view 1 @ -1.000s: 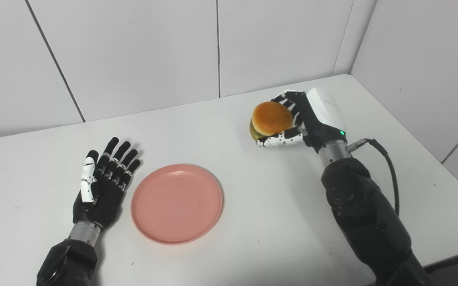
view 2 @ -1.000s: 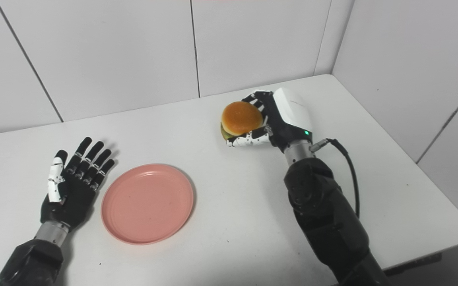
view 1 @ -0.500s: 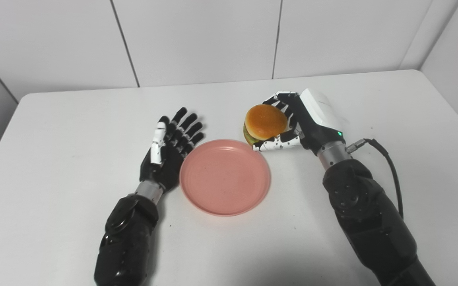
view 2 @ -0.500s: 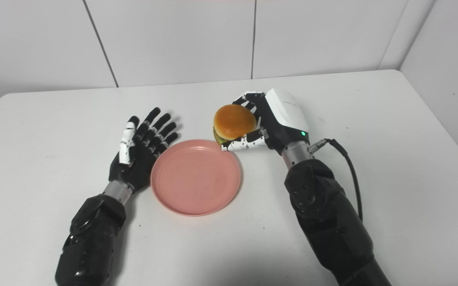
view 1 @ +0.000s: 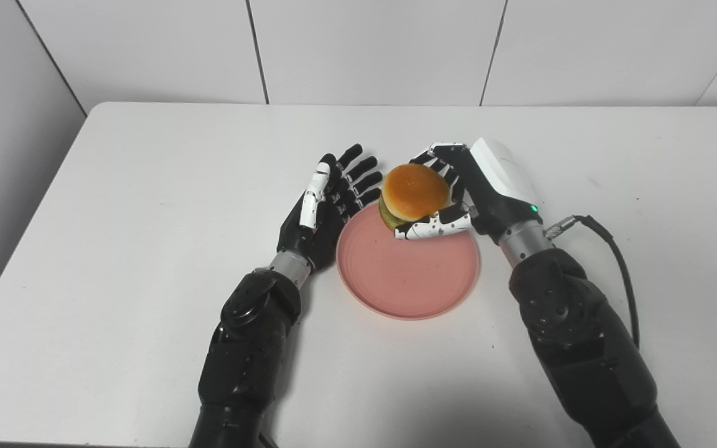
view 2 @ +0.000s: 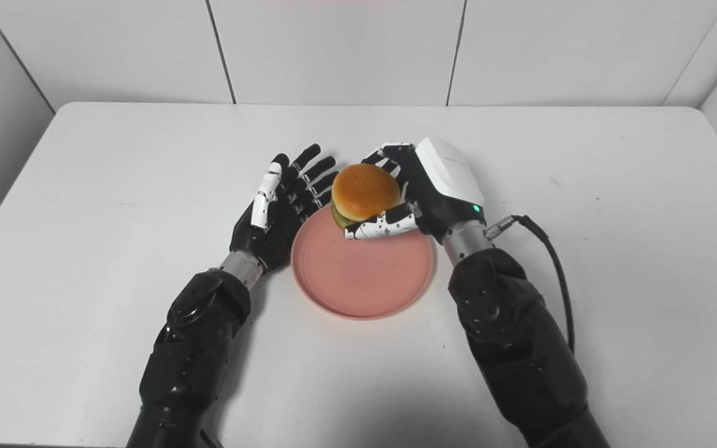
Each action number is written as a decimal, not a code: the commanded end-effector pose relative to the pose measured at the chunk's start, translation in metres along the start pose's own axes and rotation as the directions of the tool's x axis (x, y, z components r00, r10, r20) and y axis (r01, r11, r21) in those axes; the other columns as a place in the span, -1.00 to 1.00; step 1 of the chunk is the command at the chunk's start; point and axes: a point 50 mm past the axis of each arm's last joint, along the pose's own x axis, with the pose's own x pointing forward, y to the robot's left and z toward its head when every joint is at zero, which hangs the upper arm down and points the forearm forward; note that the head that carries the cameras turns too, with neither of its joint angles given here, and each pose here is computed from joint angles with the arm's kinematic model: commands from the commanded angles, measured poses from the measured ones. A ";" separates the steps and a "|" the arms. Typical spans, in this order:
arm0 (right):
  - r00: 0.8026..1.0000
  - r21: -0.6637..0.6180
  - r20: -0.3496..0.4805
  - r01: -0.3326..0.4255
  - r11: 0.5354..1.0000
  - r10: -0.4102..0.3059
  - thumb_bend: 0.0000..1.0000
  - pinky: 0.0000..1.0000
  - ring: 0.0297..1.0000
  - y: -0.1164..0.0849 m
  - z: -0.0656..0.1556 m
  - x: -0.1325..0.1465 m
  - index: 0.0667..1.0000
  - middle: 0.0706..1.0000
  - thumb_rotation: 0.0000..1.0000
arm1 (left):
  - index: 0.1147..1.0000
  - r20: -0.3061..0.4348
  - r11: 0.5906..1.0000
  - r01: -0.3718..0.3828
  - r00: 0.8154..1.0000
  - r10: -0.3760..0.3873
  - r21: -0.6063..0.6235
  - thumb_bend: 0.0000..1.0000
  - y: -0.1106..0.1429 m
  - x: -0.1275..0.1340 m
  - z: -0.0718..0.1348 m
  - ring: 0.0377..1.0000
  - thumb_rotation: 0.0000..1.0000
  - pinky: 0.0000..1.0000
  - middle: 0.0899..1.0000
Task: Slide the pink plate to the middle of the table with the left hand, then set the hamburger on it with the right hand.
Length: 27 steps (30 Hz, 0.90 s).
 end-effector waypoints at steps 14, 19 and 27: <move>0.998 -0.023 0.025 -0.057 0.998 0.058 0.00 -0.52 -0.40 0.022 0.001 0.001 -0.10 -0.28 -0.73 | 0.77 -0.141 0.999 -0.052 0.989 0.050 -0.008 -0.21 0.005 -0.008 -0.028 0.78 1.00 0.75 0.78; 0.998 -0.039 0.013 -0.055 0.998 0.055 0.00 -0.46 -0.35 0.020 -0.006 -0.003 -0.10 -0.25 -0.73 | 0.79 -0.144 0.998 -0.058 0.988 0.055 -0.018 -0.22 0.007 -0.010 -0.026 0.77 1.00 0.77 0.78; 0.998 -0.049 -0.006 -0.057 0.997 0.057 0.00 -0.43 -0.31 0.020 -0.014 -0.009 -0.10 -0.22 -0.73 | 0.78 -0.147 0.998 -0.060 0.987 0.058 -0.009 -0.22 0.011 -0.012 -0.025 0.76 1.00 0.75 0.76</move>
